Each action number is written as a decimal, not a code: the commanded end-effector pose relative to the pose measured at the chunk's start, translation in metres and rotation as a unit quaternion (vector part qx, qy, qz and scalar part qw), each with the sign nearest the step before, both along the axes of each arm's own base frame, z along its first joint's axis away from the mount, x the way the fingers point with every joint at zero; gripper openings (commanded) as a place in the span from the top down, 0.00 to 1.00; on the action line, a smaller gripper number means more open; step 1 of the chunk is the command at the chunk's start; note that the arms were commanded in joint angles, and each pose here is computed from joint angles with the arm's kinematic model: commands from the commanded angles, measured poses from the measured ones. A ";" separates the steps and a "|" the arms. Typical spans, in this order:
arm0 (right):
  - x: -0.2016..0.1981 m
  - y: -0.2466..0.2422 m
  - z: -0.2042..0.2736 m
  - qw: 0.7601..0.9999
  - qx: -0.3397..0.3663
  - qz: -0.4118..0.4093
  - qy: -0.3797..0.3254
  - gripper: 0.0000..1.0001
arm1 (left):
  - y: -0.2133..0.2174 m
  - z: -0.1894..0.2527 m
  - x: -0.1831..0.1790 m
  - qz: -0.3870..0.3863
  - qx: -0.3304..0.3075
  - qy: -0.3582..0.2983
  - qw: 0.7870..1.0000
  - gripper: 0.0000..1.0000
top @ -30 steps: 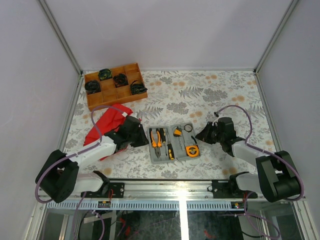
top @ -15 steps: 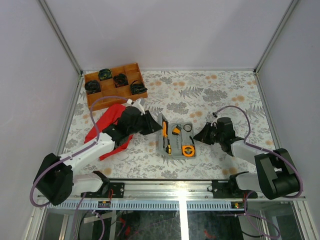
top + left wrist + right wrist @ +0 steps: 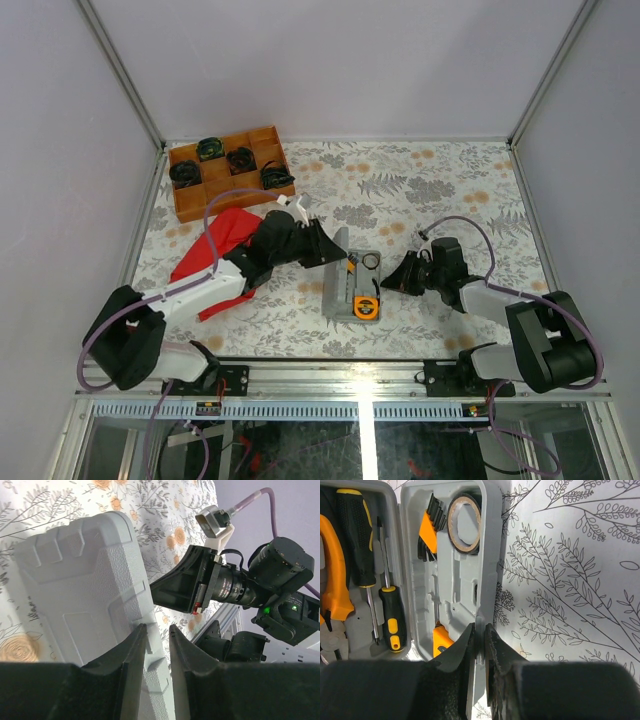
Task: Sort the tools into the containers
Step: Close the storage box at the center of the board.
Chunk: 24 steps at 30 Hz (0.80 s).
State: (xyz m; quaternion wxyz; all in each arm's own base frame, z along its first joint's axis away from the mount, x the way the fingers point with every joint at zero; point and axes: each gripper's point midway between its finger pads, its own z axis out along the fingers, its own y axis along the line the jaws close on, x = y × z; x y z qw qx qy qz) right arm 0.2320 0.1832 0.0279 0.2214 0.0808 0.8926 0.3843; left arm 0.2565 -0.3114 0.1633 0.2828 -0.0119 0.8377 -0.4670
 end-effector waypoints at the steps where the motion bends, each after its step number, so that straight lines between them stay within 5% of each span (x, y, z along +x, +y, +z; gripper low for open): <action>1: -0.036 -0.002 -0.023 0.997 -0.017 0.023 0.068 1.00 | -0.016 0.002 0.001 -0.018 -0.015 -0.007 1.000 0.75; 7: -0.025 -0.001 -0.017 0.998 -0.011 0.000 0.054 0.96 | -0.033 -0.008 -0.002 -0.047 -0.006 0.001 0.999 0.75; 13: 0.000 -0.018 0.008 0.994 -0.003 -0.109 -0.015 0.68 | -0.046 -0.018 -0.004 -0.066 0.024 0.000 0.998 0.75; 18: 0.011 -0.066 0.043 0.961 -0.024 -0.257 -0.098 0.50 | -0.047 -0.021 -0.004 -0.069 0.045 -0.004 0.997 0.75; 24: 0.003 -0.082 0.059 0.953 -0.053 -0.266 -0.133 0.46 | -0.058 -0.032 -0.007 -0.081 0.095 -0.012 0.992 0.76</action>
